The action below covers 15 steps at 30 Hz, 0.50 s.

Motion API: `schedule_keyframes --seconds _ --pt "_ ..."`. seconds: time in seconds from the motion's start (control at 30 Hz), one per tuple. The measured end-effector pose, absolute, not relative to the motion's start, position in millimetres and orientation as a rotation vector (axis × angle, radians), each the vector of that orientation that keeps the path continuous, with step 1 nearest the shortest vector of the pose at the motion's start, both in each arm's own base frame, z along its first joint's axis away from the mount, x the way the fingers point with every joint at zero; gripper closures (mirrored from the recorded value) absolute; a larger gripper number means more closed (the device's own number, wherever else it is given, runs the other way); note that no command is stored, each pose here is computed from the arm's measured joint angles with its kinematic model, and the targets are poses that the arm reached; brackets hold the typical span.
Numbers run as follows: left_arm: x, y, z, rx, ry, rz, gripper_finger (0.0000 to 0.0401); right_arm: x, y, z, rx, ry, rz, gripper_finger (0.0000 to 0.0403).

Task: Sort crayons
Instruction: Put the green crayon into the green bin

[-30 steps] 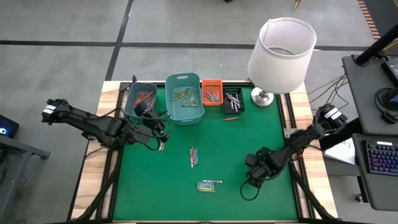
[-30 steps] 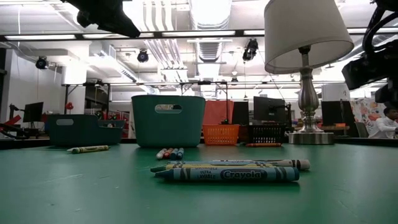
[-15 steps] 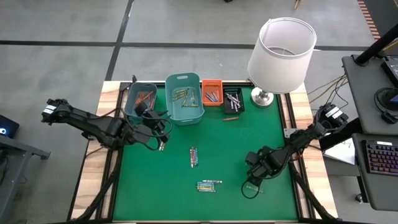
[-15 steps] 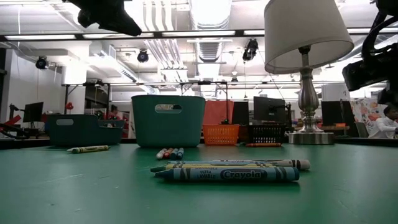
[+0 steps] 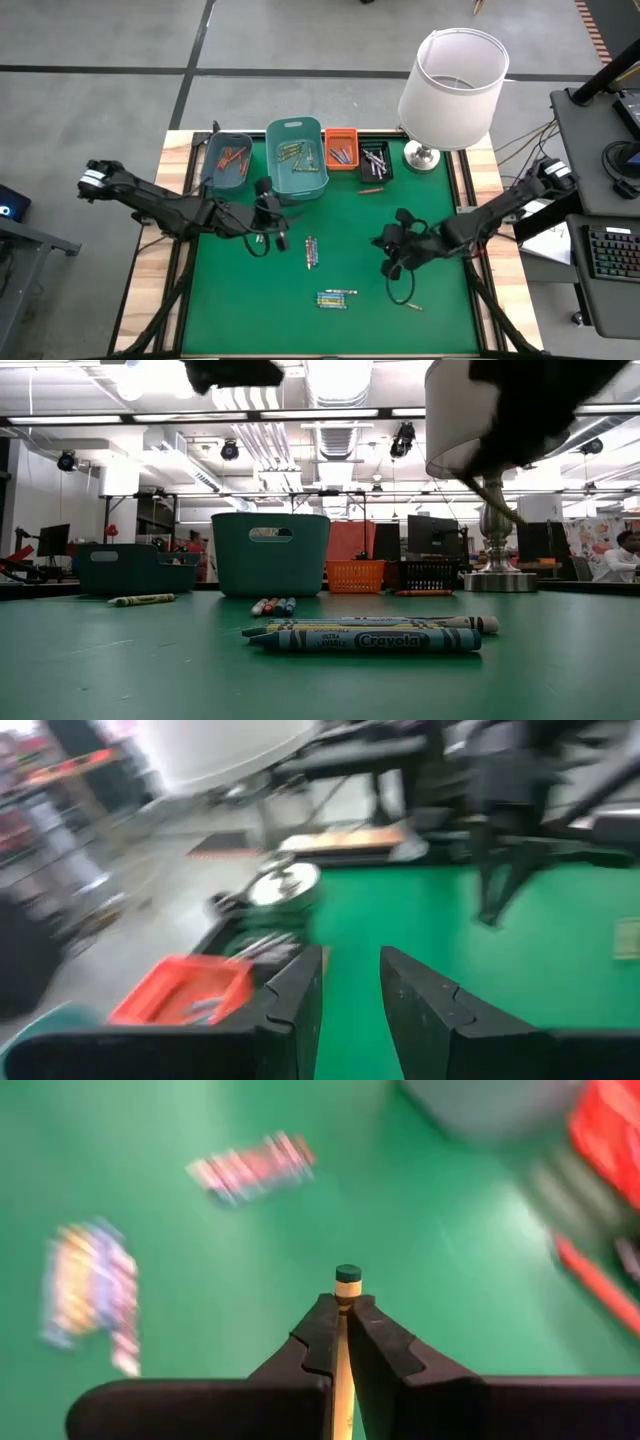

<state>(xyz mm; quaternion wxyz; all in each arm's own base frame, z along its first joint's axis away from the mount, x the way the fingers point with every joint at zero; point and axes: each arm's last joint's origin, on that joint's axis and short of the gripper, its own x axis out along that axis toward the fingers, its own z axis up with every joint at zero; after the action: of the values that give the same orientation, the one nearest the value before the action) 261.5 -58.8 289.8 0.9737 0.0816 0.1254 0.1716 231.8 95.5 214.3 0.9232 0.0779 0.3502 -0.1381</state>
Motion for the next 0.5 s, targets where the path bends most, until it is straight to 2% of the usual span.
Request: schedule_keyframes --seconds 0.13,0.27,0.5 --pt "275 -66 286 0.184 0.206 0.201 0.0305 245 90 238 0.068 0.526 -0.155 0.0391" --pt "282 -70 283 0.199 0.172 0.142 0.0286 256 89 257 -0.038 0.342 -0.052 0.0391" --pt "290 -75 278 0.208 0.147 0.045 0.0252 277 83 269 -0.169 0.110 0.087 0.0391"
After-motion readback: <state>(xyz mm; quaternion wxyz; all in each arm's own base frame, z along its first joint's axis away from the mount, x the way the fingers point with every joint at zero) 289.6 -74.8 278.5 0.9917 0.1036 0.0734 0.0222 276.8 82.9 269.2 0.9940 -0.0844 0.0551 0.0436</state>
